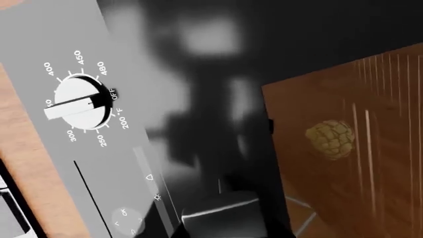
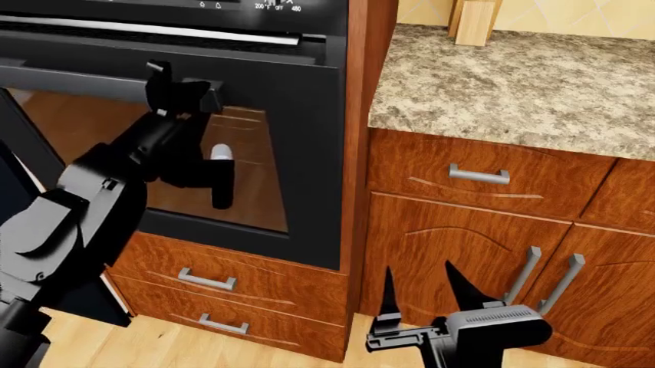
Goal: Open the oven door
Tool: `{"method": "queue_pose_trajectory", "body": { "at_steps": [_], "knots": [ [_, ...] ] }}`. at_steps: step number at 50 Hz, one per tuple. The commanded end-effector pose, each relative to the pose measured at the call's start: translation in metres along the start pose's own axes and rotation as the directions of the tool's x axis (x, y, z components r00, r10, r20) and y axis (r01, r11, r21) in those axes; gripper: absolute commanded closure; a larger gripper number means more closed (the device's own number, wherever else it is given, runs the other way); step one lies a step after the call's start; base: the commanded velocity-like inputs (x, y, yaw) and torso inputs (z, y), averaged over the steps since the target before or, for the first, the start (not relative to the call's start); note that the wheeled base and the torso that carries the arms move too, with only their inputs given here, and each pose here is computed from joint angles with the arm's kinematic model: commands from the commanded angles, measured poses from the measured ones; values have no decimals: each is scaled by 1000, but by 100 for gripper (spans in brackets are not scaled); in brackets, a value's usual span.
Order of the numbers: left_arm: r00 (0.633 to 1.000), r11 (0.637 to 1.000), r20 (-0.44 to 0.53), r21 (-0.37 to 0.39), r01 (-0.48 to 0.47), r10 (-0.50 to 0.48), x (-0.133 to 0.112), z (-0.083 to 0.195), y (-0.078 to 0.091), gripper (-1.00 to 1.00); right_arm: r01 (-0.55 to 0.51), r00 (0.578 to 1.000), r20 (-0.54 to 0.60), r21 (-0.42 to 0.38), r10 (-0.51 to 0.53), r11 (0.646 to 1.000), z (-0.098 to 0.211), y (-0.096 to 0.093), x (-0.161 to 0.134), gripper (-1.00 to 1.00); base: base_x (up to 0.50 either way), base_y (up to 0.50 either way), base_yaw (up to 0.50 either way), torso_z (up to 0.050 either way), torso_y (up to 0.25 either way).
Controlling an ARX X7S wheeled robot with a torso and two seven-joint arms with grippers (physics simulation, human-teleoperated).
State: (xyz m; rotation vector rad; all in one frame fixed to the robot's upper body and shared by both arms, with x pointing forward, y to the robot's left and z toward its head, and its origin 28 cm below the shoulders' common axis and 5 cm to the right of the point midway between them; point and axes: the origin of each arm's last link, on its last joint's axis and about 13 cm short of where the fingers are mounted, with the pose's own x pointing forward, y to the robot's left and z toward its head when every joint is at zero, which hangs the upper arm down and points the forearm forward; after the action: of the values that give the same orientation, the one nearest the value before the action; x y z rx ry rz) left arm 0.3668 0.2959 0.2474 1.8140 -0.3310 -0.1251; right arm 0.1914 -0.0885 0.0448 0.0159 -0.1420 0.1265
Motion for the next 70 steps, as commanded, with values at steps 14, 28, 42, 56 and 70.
{"method": "queue_pose_trajectory", "body": {
  "at_steps": [14,28,42,56,70],
  "knots": [
    [956,958,-118,-69,-279,270,-24,-14,24,100,-1,1000,-3,-6,1,1000,-2,0,0,-100,0,0,1,1,6],
    [945,948,-114,-52,-314,306,-41,-13,24,100,-3,1000,-5,-8,3,1000,-2,1,0,-100,-1,0,1,1,6],
    [930,933,-90,-20,-360,357,-55,-9,26,100,-4,1000,-3,-7,4,1000,-2,1,0,-100,-1,0,2,2,8],
    [916,921,-114,-22,-389,384,-74,-9,22,100,-7,1000,-5,-12,7,1000,-3,2,-1,-100,-1,0,1,2,8],
    [897,903,-130,-19,-428,423,-97,-8,21,100,-12,1000,-7,-16,11,1000,-4,3,-1,-100,-1,0,3,3,9]
  ]
}}
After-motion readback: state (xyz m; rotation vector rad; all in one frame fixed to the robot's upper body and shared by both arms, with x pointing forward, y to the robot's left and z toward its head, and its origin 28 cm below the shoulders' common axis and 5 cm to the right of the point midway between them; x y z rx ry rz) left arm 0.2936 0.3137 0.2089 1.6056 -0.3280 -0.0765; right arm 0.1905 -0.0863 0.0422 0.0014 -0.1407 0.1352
